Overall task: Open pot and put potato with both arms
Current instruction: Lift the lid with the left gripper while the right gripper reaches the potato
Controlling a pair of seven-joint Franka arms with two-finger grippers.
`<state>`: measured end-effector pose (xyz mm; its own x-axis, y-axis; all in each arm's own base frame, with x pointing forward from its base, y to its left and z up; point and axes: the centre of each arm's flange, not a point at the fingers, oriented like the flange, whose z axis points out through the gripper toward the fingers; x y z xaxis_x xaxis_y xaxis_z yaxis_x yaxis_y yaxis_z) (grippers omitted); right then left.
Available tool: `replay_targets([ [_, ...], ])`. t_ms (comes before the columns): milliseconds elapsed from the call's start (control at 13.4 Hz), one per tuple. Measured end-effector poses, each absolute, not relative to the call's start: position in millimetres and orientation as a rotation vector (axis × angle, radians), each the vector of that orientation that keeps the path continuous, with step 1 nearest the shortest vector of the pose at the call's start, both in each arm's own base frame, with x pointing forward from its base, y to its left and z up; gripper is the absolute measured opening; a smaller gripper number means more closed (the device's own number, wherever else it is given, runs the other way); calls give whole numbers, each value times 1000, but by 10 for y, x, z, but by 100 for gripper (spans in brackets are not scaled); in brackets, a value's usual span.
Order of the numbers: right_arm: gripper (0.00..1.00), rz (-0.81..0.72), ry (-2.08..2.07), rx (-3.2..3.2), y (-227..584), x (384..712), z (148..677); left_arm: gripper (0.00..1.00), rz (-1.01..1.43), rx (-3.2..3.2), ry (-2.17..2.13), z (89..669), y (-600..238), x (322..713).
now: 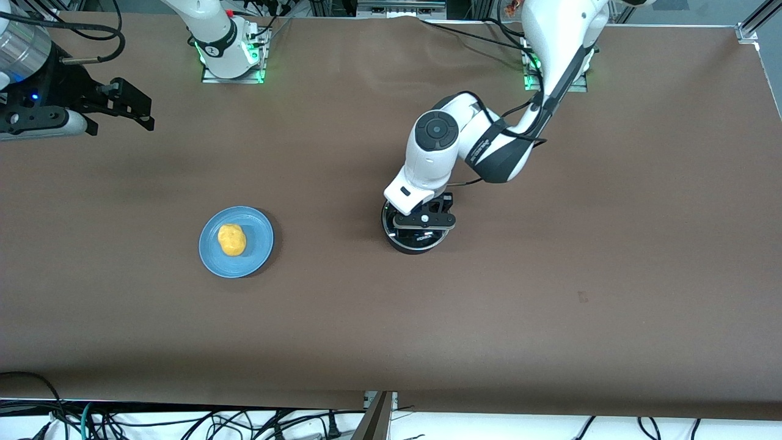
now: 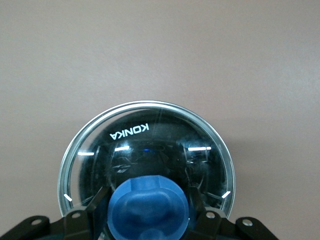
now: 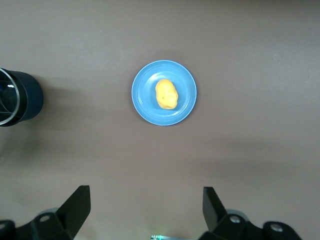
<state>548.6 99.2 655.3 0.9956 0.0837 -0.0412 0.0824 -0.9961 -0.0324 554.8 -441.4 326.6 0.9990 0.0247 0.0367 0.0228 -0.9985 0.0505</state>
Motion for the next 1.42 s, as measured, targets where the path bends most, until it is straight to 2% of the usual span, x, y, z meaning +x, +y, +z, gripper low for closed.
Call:
replay_targets([
  [299,100,153,-138,-3111,1028,5518,6322,67,83,3098,37,3722,-4074,5714],
  [449,100,227,-141,-3111,1071,5632,5884,67,78,3113,-7,3902,-3633,5937],
  [748,100,222,-263,-3107,1136,5941,4825,67,54,3127,-43,4155,-2139,6518],
  [1048,100,206,-389,-3126,1147,6203,4008,67,20,3135,-80,4090,-625,6797],
  [1422,100,138,-615,-3107,1164,6362,3169,67,4,3098,-155,3712,520,6726],
])
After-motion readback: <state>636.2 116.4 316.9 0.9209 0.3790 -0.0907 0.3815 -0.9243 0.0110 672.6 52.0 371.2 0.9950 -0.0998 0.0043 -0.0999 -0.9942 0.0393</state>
